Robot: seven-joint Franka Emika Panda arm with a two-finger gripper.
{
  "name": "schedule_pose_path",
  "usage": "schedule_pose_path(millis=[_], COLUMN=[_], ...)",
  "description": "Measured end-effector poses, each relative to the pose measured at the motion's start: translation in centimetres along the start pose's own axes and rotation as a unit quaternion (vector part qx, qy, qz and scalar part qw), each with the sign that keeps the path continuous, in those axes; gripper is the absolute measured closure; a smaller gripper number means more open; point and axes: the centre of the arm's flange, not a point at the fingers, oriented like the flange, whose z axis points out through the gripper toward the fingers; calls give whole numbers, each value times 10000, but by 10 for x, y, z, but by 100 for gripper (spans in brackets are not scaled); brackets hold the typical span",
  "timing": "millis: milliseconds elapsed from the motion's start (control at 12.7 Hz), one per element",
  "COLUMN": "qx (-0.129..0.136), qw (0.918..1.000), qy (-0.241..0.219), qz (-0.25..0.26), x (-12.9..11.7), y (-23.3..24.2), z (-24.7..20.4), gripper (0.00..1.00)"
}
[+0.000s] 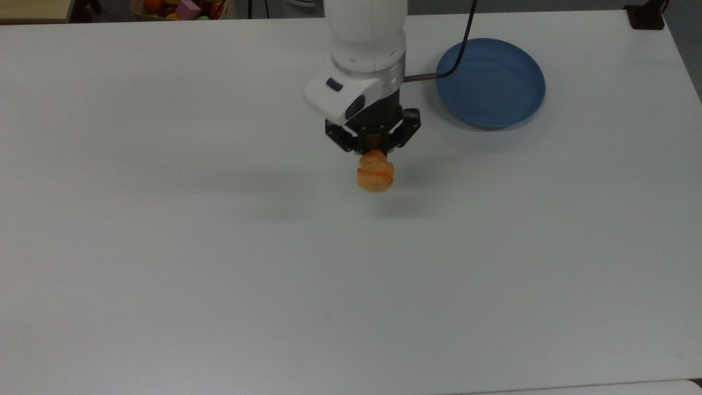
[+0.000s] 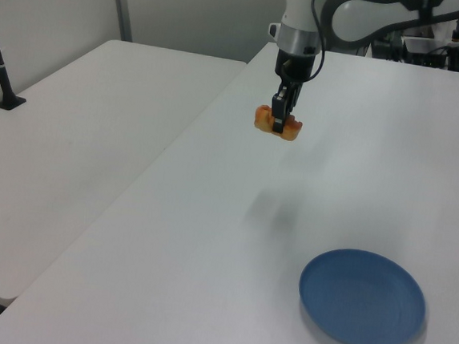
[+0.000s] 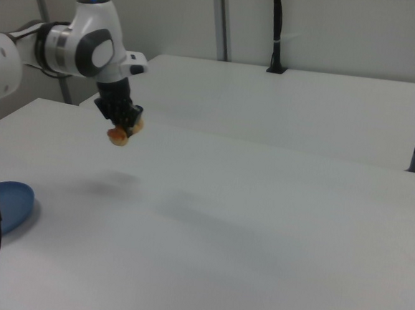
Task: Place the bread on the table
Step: 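Carry the bread roll away from the blue plate across the table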
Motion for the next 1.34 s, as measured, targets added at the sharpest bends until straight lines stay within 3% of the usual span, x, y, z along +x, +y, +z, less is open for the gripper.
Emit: schedule_pose_path(millis=[551, 945, 1339], qx=[-378, -720, -841], qw=[9963, 9954, 9934], qy=[-39, 106, 500], qz=[-777, -618, -596], x=[31, 50, 59], y=[109, 175, 206], z=[32, 90, 132], gripper=[72, 71, 70])
